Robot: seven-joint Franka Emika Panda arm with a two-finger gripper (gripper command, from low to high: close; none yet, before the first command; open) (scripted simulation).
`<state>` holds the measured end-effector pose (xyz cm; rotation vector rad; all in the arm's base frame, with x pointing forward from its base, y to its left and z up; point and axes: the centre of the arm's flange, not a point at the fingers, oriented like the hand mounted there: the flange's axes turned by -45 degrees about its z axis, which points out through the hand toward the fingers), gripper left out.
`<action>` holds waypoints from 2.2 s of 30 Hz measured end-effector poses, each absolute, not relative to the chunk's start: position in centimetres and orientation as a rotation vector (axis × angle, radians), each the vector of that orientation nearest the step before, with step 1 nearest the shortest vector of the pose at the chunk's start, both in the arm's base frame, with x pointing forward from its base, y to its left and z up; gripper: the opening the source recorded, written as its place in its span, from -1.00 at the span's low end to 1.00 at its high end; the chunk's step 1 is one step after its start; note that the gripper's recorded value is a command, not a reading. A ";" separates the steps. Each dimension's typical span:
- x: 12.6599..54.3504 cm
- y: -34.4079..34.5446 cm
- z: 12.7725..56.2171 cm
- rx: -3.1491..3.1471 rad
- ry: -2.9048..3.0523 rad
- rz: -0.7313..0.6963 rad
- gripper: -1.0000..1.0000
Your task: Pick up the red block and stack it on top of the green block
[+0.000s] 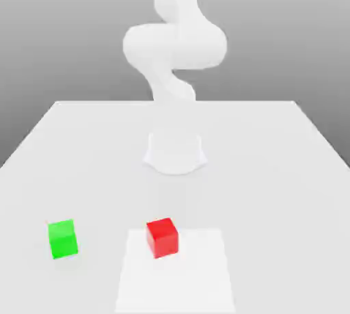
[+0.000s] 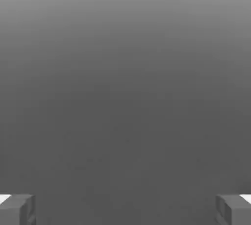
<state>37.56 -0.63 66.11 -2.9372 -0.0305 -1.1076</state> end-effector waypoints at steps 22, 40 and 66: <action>35.6 -2.5 17.3 -3.089 -0.578 -0.005 0.00; 35.5 -3.4 20.7 -3.100 -0.505 0.000 -1.00; 34.1 -22.9 18.2 -2.902 1.202 -0.002 1.00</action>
